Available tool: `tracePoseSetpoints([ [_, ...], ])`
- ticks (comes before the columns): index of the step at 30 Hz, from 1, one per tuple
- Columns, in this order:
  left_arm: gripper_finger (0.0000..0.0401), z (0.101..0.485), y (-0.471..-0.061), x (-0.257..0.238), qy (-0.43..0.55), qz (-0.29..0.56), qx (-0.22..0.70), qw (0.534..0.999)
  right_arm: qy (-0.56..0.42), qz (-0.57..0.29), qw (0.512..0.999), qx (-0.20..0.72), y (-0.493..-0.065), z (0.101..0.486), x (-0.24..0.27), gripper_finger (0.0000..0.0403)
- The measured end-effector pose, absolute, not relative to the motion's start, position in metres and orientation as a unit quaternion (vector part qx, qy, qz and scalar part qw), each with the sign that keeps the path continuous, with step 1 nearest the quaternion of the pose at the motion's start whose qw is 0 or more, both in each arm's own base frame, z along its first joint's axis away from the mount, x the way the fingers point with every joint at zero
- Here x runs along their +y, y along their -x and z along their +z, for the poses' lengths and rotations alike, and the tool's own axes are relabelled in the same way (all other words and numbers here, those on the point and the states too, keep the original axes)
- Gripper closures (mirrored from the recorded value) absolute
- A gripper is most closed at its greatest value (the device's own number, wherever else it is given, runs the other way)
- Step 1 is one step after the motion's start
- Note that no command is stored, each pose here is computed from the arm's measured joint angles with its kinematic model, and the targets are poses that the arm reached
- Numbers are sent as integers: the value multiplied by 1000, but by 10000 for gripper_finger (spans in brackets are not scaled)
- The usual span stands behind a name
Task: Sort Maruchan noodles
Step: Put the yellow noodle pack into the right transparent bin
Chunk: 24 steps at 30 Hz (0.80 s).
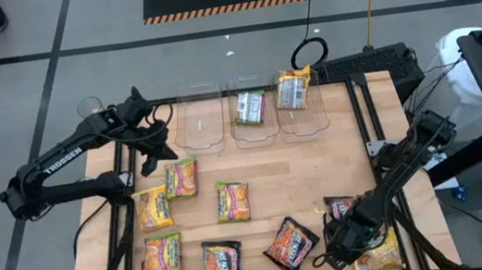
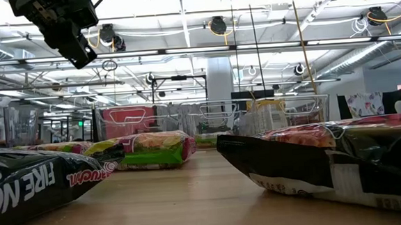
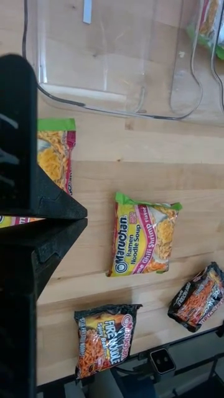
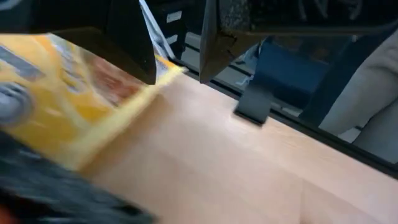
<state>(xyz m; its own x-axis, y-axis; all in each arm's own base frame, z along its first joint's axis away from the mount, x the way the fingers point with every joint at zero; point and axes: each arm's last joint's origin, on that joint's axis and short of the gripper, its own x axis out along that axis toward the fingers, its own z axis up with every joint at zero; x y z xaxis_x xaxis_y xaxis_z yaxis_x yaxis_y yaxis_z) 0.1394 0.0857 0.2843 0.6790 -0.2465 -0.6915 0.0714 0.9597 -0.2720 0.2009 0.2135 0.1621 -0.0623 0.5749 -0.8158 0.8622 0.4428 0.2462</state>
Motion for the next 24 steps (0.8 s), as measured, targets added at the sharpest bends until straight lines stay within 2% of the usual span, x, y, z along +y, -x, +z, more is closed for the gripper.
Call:
tracePoseSetpoints([
  [4, 393, 284, -139, 86, 111, -88, 391, 909, -501, -123, 444, 732, -206, 149, 223, 287],
  [10, 393, 284, -139, 86, 109, -89, 391, 910, -499, -120, 405, 757, -206, 140, 229, 287],
  [16, 393, 284, -140, 86, 109, -89, 391, 910, -503, -110, 408, 755, -207, 141, 230, 287],
  [24, 393, 284, -139, 86, 109, -89, 391, 910, -495, -142, 423, 746, -205, 138, 226, 287],
])
